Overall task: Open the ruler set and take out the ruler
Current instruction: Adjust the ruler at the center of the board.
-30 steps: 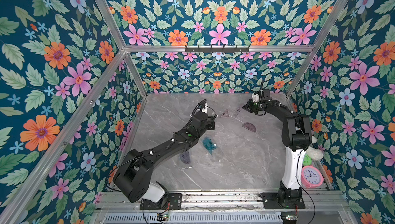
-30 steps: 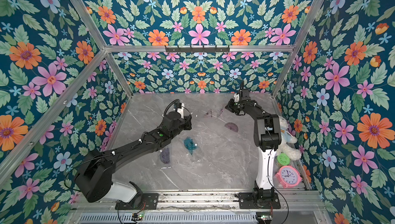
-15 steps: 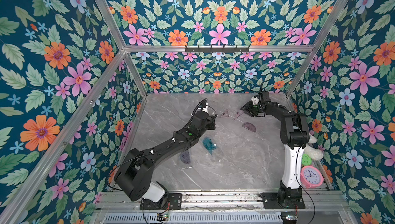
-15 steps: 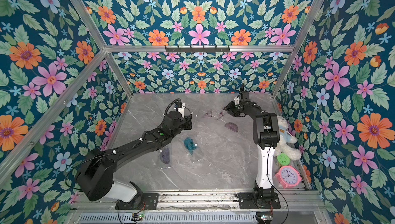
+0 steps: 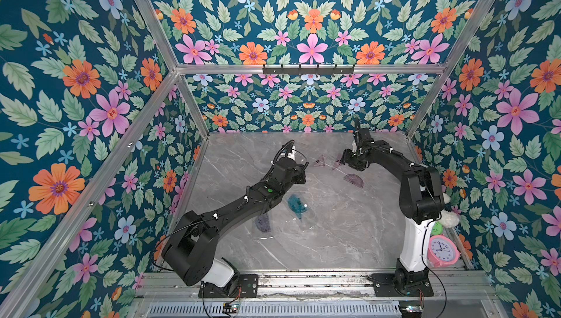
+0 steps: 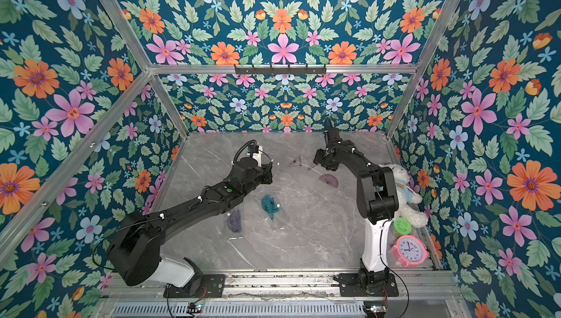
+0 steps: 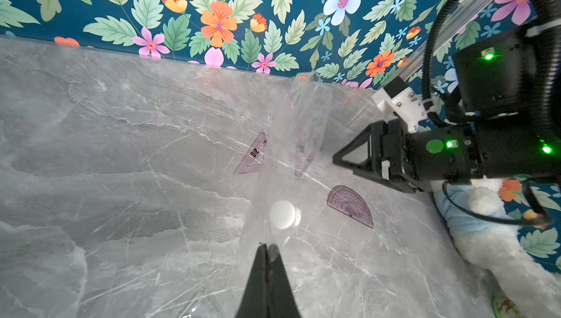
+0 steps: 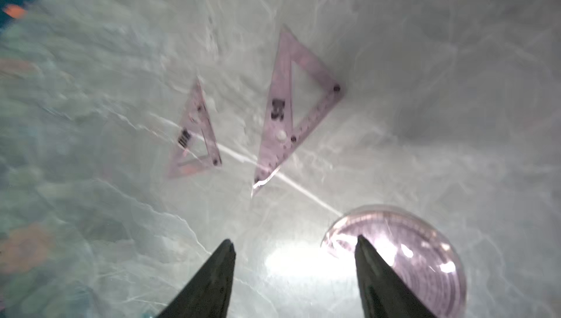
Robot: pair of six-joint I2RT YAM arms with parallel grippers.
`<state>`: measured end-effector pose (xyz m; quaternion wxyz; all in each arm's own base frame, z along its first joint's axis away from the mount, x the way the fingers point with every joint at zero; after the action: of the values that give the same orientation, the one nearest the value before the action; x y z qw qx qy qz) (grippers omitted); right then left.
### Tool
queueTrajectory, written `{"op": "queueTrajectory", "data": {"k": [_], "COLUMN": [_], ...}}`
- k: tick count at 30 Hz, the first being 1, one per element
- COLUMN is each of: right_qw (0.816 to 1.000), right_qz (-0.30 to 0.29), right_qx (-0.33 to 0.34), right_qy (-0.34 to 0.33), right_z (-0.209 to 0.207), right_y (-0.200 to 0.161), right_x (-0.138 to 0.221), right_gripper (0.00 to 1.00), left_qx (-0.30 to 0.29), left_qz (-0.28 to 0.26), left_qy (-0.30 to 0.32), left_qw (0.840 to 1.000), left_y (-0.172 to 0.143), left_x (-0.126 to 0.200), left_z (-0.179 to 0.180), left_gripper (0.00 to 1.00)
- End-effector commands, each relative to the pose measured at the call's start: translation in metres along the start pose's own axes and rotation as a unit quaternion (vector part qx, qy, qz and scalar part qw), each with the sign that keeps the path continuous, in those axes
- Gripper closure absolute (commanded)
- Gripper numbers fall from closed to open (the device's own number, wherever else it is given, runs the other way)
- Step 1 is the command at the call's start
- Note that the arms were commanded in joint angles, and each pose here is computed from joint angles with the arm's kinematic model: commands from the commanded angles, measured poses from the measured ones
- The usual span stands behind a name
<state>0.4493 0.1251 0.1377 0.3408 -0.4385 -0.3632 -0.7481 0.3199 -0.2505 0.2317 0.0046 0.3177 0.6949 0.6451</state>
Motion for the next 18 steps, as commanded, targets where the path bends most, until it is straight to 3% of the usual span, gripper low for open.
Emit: {"op": "queueTrajectory", "data": {"k": [1,9,18], "right_qw": [0.989,0.967,0.96], "right_qz": [0.015,0.029,0.022], "right_qx": [-0.038,-0.157,-0.204], "right_qy": [-0.14,-0.196,-0.193], "right_z": [-0.026,-0.032,-0.029], "right_y": [-0.028,-0.049,-0.045], "right_x": [0.002,-0.017,-0.033], "right_gripper": [0.35,0.35,0.34], "left_qx": [-0.013,-0.014,-0.021], "left_qz": [-0.004,-0.012,-0.015], "left_qy": [0.008,-0.003,-0.001], "left_qw": [1.0,1.0,1.0], "left_y": [0.001,-0.005,-0.009], "left_x": [0.001,0.005,0.01], "left_z": [0.002,0.002,0.006], "left_gripper": [1.0,1.0,1.0]}}
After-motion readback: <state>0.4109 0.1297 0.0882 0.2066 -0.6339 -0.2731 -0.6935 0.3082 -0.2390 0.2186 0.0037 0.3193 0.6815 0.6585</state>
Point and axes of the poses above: each gripper's point midway between its finger pads, its own x axis back along the fingers, its own z axis along the line the jaws close on, y = z × x, the point moved 6 cm from there along x, back along the fingers, and after that the axes turned 13 degrees about -x, right-handed, at the moved point
